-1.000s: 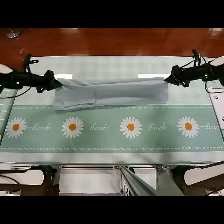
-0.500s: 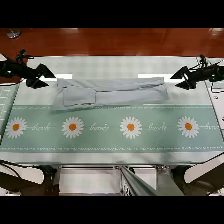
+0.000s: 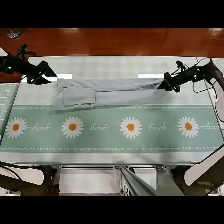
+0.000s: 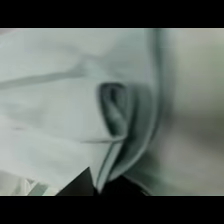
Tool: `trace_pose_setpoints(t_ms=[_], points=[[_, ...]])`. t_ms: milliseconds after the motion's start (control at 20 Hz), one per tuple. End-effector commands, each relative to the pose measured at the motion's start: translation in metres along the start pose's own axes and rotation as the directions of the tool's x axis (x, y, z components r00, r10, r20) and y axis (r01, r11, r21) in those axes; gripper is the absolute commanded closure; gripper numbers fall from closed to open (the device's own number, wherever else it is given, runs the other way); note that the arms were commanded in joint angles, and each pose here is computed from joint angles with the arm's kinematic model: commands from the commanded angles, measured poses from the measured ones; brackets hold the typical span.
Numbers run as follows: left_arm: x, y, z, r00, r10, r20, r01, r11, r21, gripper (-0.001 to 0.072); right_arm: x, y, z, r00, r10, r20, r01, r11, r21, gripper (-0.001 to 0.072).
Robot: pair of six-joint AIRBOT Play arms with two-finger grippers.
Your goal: Fold the shirts.
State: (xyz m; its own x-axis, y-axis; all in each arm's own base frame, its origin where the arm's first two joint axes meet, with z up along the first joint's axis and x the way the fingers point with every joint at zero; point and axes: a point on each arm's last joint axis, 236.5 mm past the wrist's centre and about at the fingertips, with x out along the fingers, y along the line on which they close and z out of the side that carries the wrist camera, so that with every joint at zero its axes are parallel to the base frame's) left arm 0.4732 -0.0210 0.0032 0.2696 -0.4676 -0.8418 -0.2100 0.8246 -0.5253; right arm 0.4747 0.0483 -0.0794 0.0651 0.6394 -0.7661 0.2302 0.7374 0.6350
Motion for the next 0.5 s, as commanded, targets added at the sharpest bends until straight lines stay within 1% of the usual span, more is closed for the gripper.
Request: trace_pose_setpoints(t_ms=[0, 50, 100, 200, 300, 350, 400, 450], points=[[0.002, -0.070, -0.012, 0.975, -0.220, -0.037, 0.223, 0.969, 0.105, 0.0689, -0.033, 0.020, -0.013, 0.999, -0.050, -0.016, 0.047, 0.992, -0.119, 0.0698], [0.000, -0.100, -0.015, 0.952, -0.303, -0.038, 0.305, 0.942, 0.142, 0.0689, -0.057, 0.017, -0.019, 0.991, -0.128, 0.022, 0.130, 0.980, -0.152, 0.0698], [0.002, -0.122, -0.020, 0.942, -0.332, -0.042, 0.334, 0.922, 0.194, 0.0690, -0.080, 0.019, -0.028, 0.980, -0.183, 0.080, 0.195, 0.966, -0.173, 0.0698], [0.027, -0.162, -0.044, 0.950, -0.304, -0.073, 0.312, 0.899, 0.307, 0.0690, -0.112, 0.040, -0.055, 0.962, -0.189, 0.198, 0.231, 0.949, -0.215, 0.0698], [0.069, -0.202, -0.080, 0.970, -0.224, -0.093, 0.242, 0.870, 0.430, 0.0691, -0.126, 0.066, -0.102, 0.951, -0.162, 0.263, 0.233, 0.934, -0.269, 0.0699], [0.091, -0.227, -0.099, 0.978, -0.193, -0.075, 0.204, 0.842, 0.499, 0.0690, -0.132, 0.076, -0.126, 0.944, -0.153, 0.293, 0.240, 0.926, -0.290, 0.0698], [0.111, -0.251, -0.118, 0.981, -0.187, -0.054, 0.186, 0.819, 0.543, 0.0691, -0.137, 0.083, -0.145, 0.936, -0.143, 0.323, 0.242, 0.925, -0.293, 0.0698], [0.131, -0.278, -0.142, 0.977, -0.206, -0.048, 0.196, 0.797, 0.571, 0.0691, -0.142, 0.089, -0.163, 0.927, -0.127, 0.352, 0.237, 0.927, -0.292, 0.0698]])
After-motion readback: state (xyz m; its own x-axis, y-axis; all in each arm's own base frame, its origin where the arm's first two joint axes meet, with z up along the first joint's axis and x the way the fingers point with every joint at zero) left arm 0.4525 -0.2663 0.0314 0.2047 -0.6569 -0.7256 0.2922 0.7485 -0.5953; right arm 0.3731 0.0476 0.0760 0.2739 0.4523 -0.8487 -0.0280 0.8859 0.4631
